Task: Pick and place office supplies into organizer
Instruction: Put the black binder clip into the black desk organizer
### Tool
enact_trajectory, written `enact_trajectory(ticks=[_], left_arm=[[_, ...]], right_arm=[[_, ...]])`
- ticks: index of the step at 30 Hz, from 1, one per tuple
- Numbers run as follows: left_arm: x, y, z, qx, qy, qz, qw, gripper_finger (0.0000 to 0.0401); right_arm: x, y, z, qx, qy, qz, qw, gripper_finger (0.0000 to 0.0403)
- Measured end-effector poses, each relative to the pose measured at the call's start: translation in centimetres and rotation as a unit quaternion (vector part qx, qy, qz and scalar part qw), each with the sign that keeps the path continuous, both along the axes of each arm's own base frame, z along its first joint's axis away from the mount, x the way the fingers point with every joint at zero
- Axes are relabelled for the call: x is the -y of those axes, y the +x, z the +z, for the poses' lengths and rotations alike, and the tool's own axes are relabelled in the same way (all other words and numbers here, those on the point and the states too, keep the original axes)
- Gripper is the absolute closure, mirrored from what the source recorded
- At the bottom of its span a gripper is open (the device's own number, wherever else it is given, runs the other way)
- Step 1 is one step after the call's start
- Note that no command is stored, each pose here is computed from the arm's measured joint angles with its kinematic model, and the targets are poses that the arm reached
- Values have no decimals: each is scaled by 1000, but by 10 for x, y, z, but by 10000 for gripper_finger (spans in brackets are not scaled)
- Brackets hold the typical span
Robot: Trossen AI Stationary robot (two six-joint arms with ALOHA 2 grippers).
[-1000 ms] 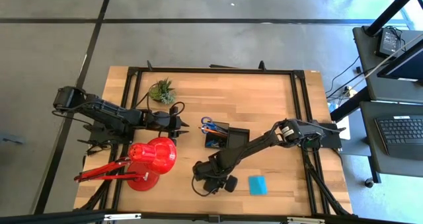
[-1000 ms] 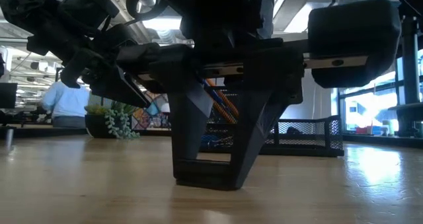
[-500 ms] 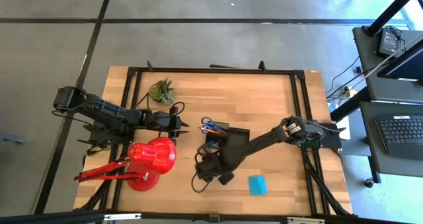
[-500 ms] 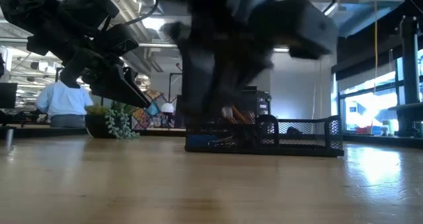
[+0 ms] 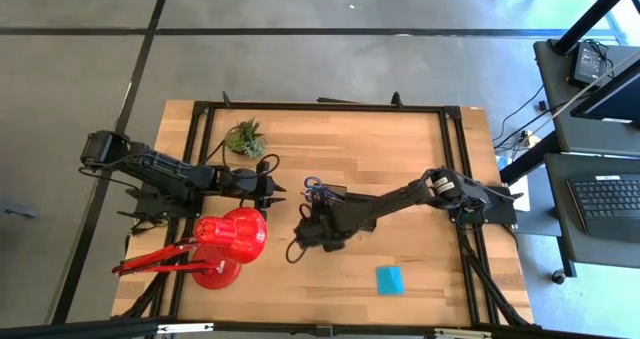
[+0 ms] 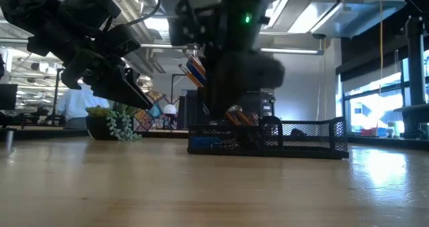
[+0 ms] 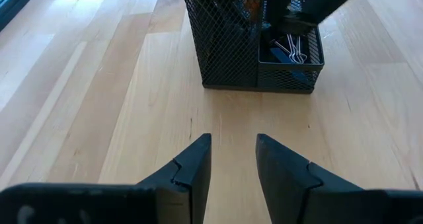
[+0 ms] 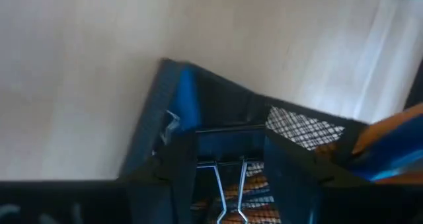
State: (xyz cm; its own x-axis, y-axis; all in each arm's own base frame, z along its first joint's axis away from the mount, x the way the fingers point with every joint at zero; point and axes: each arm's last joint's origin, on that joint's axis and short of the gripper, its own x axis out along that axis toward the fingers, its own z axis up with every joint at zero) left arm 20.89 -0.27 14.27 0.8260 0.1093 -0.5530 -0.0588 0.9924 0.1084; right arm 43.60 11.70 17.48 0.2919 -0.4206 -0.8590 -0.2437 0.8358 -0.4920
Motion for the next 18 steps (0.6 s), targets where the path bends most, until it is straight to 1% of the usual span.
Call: enact_trajectory(ticks=[5, 12, 18], left_arm=[[0, 0, 0, 0, 0, 0, 1000, 288], [0, 0, 0, 0, 0, 0, 1000, 288], [0, 0, 0, 0, 0, 0, 1000, 288]], right_arm=[[2, -3, -7, -12, -1, -1, 1000, 244], [3, -3, -8, -12, 2, -4, 1000, 243], [3, -3, -8, 4, 14, -37, 999, 243]])
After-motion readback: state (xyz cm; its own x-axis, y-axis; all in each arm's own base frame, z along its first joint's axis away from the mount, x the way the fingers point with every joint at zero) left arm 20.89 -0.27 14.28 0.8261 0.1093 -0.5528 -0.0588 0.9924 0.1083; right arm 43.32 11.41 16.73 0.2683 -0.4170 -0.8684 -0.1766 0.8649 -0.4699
